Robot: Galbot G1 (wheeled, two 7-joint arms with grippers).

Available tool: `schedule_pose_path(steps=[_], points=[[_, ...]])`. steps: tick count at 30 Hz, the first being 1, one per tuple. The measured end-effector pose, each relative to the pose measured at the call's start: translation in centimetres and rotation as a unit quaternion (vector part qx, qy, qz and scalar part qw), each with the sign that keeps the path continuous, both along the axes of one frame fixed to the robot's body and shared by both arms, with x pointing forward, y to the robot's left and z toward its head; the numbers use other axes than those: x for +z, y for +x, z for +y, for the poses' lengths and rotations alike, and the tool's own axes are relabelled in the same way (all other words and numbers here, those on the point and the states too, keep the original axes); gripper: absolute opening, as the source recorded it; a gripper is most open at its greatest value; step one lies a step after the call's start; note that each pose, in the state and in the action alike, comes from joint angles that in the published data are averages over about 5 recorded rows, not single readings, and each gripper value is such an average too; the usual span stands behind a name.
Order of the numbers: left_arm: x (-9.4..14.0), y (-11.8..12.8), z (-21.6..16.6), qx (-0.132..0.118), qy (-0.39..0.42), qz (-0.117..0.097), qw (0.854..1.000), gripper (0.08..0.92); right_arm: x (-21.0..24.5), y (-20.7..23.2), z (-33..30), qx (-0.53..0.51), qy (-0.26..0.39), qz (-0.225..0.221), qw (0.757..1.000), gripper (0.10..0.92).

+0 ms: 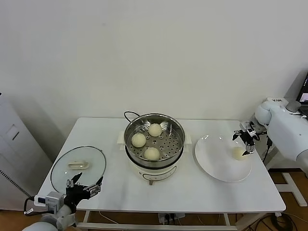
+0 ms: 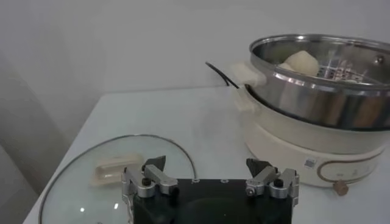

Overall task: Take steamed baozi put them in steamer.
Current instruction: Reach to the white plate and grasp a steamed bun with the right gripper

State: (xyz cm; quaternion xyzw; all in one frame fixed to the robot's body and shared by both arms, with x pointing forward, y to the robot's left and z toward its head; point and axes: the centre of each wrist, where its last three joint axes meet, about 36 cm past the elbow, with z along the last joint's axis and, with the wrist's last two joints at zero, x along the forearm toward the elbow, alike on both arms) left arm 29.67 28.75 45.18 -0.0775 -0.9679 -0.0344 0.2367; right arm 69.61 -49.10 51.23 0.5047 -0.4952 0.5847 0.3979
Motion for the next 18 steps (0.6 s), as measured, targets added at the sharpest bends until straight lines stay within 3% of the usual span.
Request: schedule_pose_path(steps=[18], points=[[0.3, -0.3, -0.3, -0.004, -0.003, -0.003, 1.000, 0.823, -4.0, -1.1, -1.2, -0.036, -0.013, -0.027, 0.999, 0.793]])
